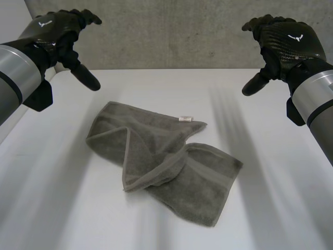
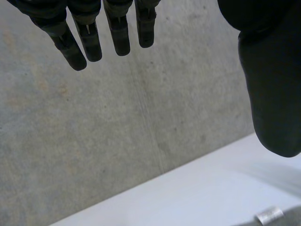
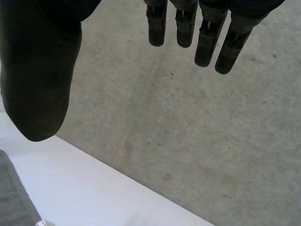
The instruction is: Fold the towel.
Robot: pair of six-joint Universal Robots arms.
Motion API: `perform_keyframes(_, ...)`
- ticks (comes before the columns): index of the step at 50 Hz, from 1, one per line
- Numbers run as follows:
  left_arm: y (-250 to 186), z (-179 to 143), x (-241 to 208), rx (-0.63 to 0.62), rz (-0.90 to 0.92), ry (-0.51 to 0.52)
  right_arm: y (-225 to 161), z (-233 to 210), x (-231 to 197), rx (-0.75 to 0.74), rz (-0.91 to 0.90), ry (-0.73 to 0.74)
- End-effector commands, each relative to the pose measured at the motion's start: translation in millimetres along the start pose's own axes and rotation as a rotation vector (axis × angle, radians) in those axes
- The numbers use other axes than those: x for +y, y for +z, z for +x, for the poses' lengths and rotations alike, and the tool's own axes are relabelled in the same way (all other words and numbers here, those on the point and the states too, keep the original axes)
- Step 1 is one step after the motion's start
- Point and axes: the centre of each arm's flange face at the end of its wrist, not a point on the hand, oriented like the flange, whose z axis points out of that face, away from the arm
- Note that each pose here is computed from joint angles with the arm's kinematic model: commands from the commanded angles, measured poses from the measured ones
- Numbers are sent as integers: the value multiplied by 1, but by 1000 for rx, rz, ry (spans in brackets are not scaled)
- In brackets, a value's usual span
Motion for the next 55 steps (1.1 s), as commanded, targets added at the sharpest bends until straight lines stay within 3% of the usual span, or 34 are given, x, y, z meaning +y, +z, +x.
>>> perform_keyframes(1, -1, 3, 3, -12, -22, 47, 2, 2, 4, 23, -16, -14)
perform_keyframes(26, -6, 11, 1, -6, -11, 60, 5, 7, 11, 27, -47, -21)
perform_keyframes(31, -1, 13, 6, 28, -14, 130, 1, -6, 11, -73, -52, -104)
perform_keyframes(33, 3, 11, 11, 37, -26, 176, -8, -22, 20, -212, -84, -241)
perform_keyframes(34, 8, 9, 20, 53, -53, 224, -8, -22, 20, -213, -84, -242)
perform_keyframes(36, 13, 9, 32, 74, -84, 274, -25, -57, 35, -391, -100, -337)
perform_keyframes(40, 29, -6, 71, 95, -207, 397, -42, -92, 51, -523, -122, -362)
perform_keyframes(42, 33, -12, 82, 93, -245, 420, -52, -115, 70, -602, -167, -354)
perform_keyframes(55, 61, -20, 154, 123, -364, 426, -52, -162, 140, -707, -206, -358)
